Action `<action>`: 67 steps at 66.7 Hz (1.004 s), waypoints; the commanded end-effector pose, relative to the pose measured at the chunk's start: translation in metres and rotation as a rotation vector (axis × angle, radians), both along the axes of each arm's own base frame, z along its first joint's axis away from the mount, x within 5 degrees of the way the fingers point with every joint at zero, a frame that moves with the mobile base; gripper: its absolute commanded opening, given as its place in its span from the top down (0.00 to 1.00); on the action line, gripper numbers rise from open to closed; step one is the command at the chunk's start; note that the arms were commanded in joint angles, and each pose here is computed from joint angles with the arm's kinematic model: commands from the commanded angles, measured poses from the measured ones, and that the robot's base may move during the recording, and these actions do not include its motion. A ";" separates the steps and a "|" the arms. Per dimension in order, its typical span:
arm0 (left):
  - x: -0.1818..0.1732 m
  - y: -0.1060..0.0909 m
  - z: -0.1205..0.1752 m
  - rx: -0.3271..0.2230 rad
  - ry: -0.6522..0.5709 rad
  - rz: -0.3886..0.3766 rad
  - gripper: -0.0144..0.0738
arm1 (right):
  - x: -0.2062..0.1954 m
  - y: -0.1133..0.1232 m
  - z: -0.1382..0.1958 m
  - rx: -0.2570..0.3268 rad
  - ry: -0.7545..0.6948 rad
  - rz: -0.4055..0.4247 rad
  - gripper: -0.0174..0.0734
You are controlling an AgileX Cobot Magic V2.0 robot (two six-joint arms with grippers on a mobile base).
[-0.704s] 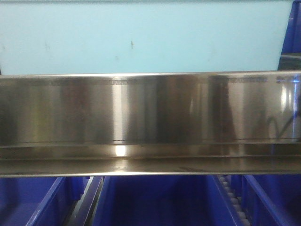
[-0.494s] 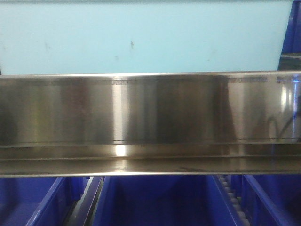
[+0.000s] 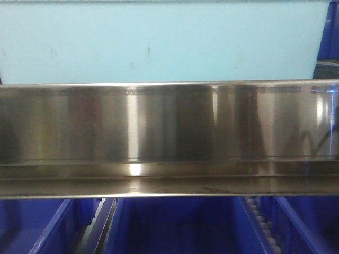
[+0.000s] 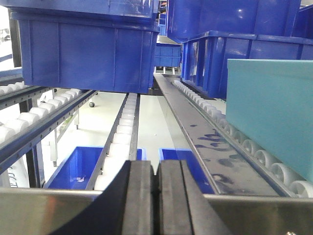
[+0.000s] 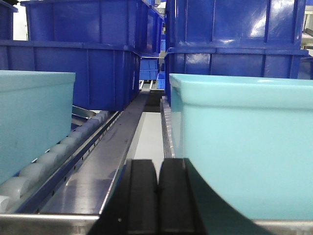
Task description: Move two blue bins to right shelf middle
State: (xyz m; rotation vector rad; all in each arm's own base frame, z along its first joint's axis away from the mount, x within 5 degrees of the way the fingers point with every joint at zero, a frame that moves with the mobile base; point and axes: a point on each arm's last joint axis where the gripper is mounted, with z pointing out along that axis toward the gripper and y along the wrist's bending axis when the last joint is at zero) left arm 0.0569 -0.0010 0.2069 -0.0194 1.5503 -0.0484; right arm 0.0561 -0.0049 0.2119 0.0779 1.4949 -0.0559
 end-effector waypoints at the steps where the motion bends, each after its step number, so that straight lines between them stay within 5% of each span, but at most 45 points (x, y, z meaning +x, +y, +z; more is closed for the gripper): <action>1: -0.001 0.000 0.003 -0.008 -0.030 -0.006 0.96 | 0.000 0.000 0.002 -0.015 -0.019 0.000 0.99; 22: -0.002 0.000 0.014 -0.025 -0.095 -0.006 0.96 | -0.004 0.000 0.024 -0.020 -0.087 -0.001 0.99; 45: -0.019 0.000 0.112 0.002 -0.145 -0.005 0.96 | -0.017 0.003 0.119 -0.019 -0.030 0.014 0.99; 67: 0.046 -0.001 0.190 0.022 0.140 0.001 0.96 | 0.049 -0.002 0.203 0.003 0.258 0.028 0.99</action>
